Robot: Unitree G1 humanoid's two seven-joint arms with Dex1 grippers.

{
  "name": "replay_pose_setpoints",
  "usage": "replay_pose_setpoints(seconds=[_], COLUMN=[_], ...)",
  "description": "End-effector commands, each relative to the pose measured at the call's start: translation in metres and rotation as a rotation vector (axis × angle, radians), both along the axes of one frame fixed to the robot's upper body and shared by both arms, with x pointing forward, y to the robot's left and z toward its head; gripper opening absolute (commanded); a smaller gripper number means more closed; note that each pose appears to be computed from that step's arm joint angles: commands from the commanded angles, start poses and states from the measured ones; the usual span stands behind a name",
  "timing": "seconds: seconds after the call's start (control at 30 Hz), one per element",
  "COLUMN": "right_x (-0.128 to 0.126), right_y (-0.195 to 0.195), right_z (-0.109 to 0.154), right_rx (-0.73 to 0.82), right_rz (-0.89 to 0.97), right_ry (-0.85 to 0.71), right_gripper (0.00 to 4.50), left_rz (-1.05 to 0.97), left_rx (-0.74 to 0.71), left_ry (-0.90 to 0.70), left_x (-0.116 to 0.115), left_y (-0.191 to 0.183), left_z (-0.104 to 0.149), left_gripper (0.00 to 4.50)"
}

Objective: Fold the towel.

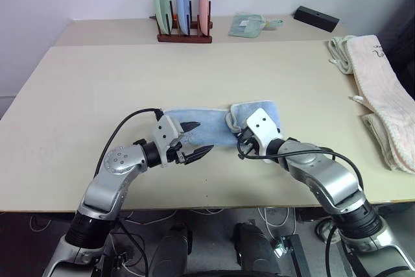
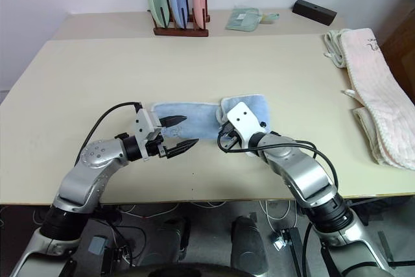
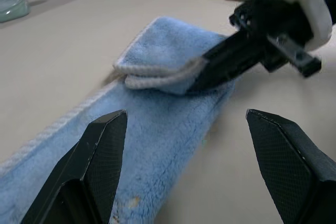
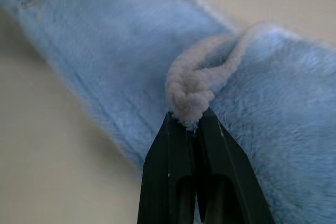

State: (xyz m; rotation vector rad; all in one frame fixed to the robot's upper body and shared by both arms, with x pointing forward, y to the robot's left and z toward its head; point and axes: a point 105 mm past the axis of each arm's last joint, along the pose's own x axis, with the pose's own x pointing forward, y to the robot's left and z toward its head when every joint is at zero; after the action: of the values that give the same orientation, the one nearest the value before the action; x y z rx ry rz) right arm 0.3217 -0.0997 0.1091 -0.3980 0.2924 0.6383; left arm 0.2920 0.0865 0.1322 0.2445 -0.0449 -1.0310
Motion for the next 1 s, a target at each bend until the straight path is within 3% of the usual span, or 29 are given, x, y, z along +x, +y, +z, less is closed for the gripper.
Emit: replay_pose_setpoints(seconds=[0.03, 0.1, 0.2, 0.4, 0.5, 0.57, 0.67, 0.83, 1.0], right_x=[0.002, 0.004, -0.004, -0.039, -0.042, -0.03, 0.001, 0.041, 0.046], right_y=[0.007, 0.005, 0.006, -0.007, -0.021, -0.034, -0.056, -0.054, -0.04], right_z=[0.014, 0.014, 0.021, 0.043, 0.055, 0.062, 0.069, 0.05, 0.011], right_rx=[0.013, 0.002, 0.047, 0.032, 0.04, 0.059, 0.037, 0.063, 0.109], right_rz=[0.024, 0.013, 0.06, 0.201, 0.194, 0.116, -0.026, -0.104, -0.07], right_ry=[-0.065, -0.075, -0.072, -0.141, -0.169, -0.191, -0.245, -0.262, -0.181], right_gripper=[0.05, 0.05, 0.83, 3.71, 3.71, 3.71, 2.81, 0.24, 0.08], left_rz=[-0.002, -0.001, 0.0, 0.011, 0.017, 0.02, 0.013, 0.007, 0.026], left_rx=[-0.012, -0.009, -0.004, 0.007, 0.011, 0.011, 0.002, -0.007, -0.002], left_ry=[-0.042, -0.037, -0.033, -0.02, -0.016, -0.014, -0.01, -0.002, -0.003], left_x=[-0.005, -0.006, -0.006, -0.006, -0.005, -0.004, -0.004, -0.003, -0.004], left_y=[0.001, 0.001, 0.001, 0.005, 0.007, 0.008, 0.003, -0.002, 0.0], left_z=[0.012, 0.011, 0.01, 0.009, 0.008, 0.007, 0.007, 0.004, 0.002], left_gripper=[3.67, 3.67, 3.67, 3.67, 3.67, 3.67, 3.67, 3.67, 3.67])
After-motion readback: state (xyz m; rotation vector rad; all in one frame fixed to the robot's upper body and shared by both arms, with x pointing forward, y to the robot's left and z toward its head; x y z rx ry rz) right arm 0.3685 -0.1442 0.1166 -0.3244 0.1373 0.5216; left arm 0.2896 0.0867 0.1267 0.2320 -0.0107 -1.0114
